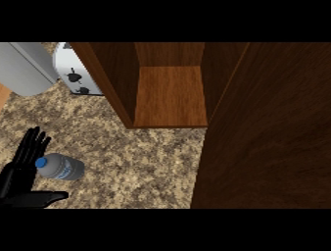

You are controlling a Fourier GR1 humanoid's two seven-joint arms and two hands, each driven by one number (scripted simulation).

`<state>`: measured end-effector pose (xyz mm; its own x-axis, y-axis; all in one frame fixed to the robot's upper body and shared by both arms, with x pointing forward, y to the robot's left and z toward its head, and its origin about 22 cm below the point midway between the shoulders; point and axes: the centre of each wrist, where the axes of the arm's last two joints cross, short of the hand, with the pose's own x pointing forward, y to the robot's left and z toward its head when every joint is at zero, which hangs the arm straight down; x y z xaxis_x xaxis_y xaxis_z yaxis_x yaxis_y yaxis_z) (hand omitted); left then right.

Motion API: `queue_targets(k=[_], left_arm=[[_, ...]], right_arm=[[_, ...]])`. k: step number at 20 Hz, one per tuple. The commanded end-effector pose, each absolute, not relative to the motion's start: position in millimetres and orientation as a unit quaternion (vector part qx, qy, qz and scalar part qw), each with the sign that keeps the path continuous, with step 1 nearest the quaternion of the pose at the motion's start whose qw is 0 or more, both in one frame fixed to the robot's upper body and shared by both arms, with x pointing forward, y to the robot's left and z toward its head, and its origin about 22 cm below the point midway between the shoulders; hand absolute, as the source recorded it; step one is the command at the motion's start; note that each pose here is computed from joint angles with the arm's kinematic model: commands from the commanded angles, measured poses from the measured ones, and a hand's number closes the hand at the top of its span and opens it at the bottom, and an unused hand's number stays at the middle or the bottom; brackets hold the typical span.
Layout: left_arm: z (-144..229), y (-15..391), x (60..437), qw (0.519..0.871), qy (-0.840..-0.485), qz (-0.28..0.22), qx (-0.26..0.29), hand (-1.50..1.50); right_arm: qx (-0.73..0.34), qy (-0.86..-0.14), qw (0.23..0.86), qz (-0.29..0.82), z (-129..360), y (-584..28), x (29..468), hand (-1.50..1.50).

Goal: Pick up the bottled water, place it into the cabinet and close the cabinet

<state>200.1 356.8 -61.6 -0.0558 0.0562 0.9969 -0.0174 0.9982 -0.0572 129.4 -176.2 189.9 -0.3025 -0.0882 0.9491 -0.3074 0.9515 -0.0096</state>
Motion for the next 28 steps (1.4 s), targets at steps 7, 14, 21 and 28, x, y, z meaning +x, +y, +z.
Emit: queue_targets(k=[7,14,21,28], left_arm=[[-107,365,199,0.694,-0.719,0.03,-0.007,-1.5],[-131,359,215,0.694,-0.719,0.031,-0.024,-1.5],[-146,349,212,0.683,-0.726,0.066,-0.048,-1.5],[-153,348,209,0.68,-0.725,0.085,-0.069,-1.5]], right_arm=[[0.122,-0.82,0.553,0.09,211,-176,96,-1.5],[0.114,-0.824,0.549,0.082,214,-181,105,-1.5],[0.107,-0.83,0.541,0.087,206,-188,107,-1.5],[0.098,-0.825,0.55,0.085,211,-194,96,-1.5]])
